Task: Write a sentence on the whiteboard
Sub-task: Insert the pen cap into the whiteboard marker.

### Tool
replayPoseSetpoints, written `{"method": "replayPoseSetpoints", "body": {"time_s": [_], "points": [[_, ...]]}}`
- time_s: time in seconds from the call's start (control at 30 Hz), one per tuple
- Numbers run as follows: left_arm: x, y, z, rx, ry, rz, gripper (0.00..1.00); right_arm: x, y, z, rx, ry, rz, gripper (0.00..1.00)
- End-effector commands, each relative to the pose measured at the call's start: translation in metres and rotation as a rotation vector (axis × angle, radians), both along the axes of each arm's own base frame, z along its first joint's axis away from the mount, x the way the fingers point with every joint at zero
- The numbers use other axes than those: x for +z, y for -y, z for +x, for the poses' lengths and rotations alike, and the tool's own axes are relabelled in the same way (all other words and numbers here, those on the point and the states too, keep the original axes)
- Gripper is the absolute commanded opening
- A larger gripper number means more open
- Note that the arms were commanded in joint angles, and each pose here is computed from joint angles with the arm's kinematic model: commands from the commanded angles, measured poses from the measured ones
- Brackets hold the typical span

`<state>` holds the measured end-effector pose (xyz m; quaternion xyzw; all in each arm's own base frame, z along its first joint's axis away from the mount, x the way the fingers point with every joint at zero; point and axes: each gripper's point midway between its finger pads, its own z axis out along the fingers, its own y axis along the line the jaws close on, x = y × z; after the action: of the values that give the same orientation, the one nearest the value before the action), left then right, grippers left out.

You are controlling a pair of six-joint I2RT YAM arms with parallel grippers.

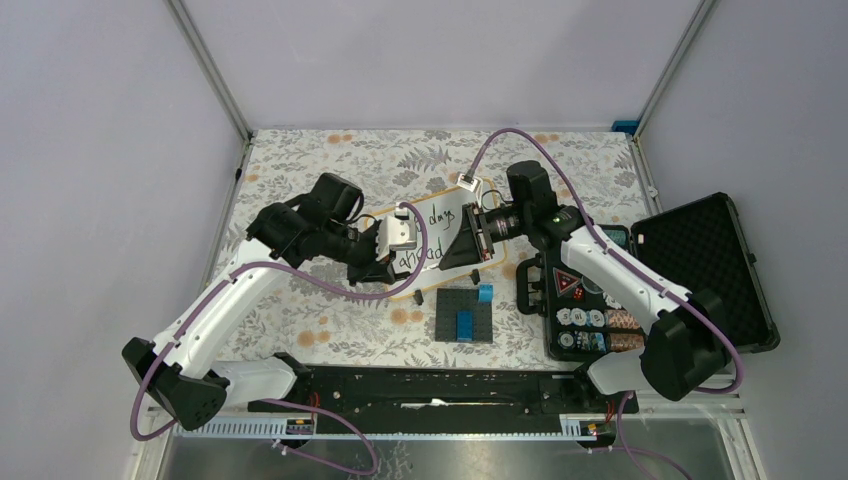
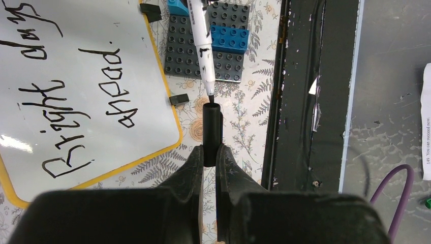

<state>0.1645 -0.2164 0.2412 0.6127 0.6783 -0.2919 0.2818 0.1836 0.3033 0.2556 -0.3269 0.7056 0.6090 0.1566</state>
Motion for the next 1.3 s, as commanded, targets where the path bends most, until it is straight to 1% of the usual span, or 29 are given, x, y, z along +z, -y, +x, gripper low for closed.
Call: {"method": "replayPoseSetpoints", "body": {"time_s": [0.0, 0.33, 0.67, 0.83, 1.0, 1.17, 1.27], "points": [[0.02, 0.006, -0.005, -0.048, 0.048, -0.061, 0.0, 0.015, -0.005, 0.001, 0.013, 0.047, 0.023, 0.0], [0.019, 0.01, -0.003, -0.041, 0.028, -0.054, 0.0, 0.011, -0.01, 0.002, 0.011, 0.047, 0.011, 0.0], [0.024, 0.021, 0.006, 0.029, -0.018, -0.085, 0.0, 0.002, -0.017, 0.002, -0.003, 0.076, -0.036, 0.0], [0.025, 0.028, 0.003, -0.006, -0.05, -0.11, 0.0, 0.001, -0.022, 0.004, -0.01, 0.092, -0.038, 0.0], [0.024, 0.028, -0.002, -0.046, -0.027, -0.105, 0.0, 0.001, -0.025, 0.005, -0.002, 0.082, -0.038, 0.0], [0.033, 0.032, 0.002, -0.018, -0.027, -0.134, 0.0, -0.008, -0.027, -0.001, 0.015, 0.068, -0.044, 0.0], [0.035, 0.039, 0.012, 0.023, -0.038, -0.145, 0.0, -0.016, -0.032, -0.007, 0.035, 0.057, -0.056, 0.0]]}}
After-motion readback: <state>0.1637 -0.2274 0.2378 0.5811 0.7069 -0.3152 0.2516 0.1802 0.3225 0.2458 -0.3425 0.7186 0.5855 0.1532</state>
